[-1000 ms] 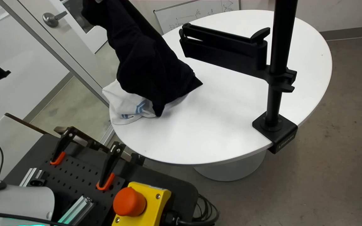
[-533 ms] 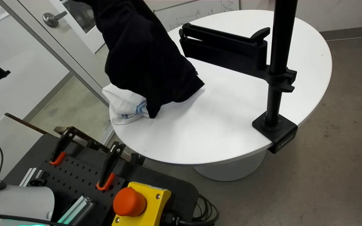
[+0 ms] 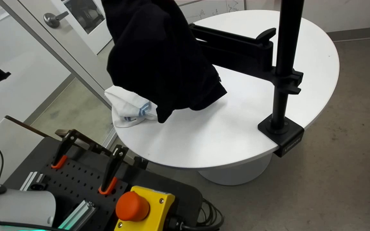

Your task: Hang the black cloth on the object

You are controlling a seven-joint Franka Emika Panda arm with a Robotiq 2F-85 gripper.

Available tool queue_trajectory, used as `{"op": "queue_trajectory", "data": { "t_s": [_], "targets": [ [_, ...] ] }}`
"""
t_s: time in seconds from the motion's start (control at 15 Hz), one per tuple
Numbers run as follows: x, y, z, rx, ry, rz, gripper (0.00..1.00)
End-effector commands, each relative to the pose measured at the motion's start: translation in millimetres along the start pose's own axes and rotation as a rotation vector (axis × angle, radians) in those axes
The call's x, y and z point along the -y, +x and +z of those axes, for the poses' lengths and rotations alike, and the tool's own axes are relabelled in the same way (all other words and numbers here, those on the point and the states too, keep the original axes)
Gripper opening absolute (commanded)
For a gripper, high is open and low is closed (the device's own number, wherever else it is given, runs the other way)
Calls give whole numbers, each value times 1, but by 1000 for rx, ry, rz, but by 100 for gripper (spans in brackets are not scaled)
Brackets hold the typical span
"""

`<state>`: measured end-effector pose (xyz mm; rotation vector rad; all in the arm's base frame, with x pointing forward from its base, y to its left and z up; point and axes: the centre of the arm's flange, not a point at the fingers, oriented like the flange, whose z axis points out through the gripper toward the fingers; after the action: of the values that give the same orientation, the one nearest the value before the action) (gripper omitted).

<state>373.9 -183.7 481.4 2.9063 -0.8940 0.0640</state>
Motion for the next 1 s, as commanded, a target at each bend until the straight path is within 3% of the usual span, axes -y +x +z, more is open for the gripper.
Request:
{"op": "queue_trajectory", "data": {
  "t_s": [0.0, 0.33, 0.67, 0.8, 0.93],
  "targets": [
    [-22, 35, -14, 36, 6, 54, 2],
    [-39, 85, -8, 126, -12, 97, 2],
    [-32, 138, 4, 230, -20, 109, 2],
    [-25, 157, 5, 244, -27, 124, 2],
    [-17, 176, 4, 203, -72, 142, 2]
  ]
}}
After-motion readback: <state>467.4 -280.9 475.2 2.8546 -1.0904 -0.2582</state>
